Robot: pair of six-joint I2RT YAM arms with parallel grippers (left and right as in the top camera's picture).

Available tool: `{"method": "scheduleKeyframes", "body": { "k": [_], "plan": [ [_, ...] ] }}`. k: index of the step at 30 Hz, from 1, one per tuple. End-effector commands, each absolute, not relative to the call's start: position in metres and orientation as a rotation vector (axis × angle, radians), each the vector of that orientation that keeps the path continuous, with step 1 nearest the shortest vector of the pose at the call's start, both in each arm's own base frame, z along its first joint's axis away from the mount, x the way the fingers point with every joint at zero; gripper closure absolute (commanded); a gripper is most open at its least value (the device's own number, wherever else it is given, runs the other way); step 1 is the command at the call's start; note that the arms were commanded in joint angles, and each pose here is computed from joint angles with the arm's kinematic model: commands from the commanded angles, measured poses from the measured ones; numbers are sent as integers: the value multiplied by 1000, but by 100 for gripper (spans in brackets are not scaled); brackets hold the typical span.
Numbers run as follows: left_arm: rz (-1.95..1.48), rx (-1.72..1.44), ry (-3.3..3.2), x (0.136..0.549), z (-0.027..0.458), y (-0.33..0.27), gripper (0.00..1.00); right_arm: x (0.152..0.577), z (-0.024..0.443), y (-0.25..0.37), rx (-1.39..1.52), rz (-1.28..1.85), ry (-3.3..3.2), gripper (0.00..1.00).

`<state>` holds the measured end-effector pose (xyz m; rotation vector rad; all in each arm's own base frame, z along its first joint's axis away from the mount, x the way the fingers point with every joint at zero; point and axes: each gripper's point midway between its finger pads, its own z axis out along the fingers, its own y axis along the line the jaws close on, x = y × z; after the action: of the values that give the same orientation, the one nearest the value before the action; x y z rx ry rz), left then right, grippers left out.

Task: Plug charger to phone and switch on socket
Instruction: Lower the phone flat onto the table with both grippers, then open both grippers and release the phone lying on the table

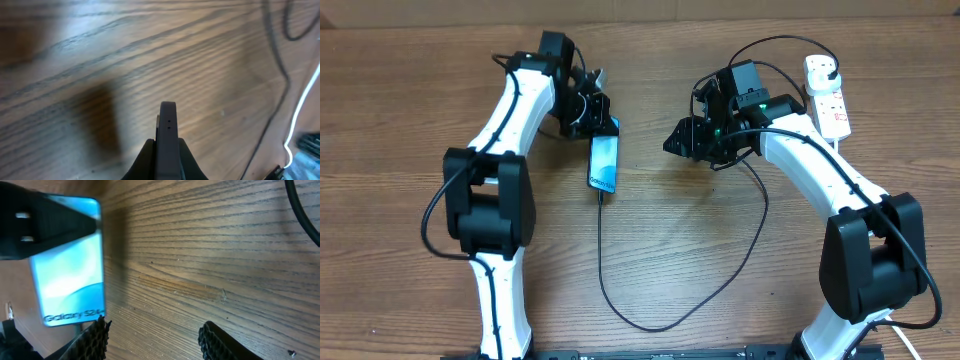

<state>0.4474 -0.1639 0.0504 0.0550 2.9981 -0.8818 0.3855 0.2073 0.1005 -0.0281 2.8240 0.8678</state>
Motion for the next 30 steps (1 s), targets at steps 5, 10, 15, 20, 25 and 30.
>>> {"method": "scheduleKeyframes", "body": {
  "k": [5, 10, 15, 20, 25, 30],
  "plan": [
    [-924, -62, 3082, 442, 12, -167, 95, 390, 102, 206, -38, 851, 2814, 41],
    [-936, -60, 3075, 444, 7, -168, 95, 389, 102, 206, -37, 851, 2816, 42],
    [-860, -60, 3085, 446, 2, -161, 95, 389, 102, 206, -38, 850, 2817, 41],
    [-820, -64, 3099, 445, 0, -157, 96, 389, 102, 206, -38, 851, 2817, 41],
    [-820, -65, 3100, 445, 0, -157, 95, 389, 102, 206, -38, 850, 2817, 41],
    [-819, -66, 3106, 443, 0, -157, 91, 389, 102, 206, -37, 850, 2819, 41]
  ]
}}
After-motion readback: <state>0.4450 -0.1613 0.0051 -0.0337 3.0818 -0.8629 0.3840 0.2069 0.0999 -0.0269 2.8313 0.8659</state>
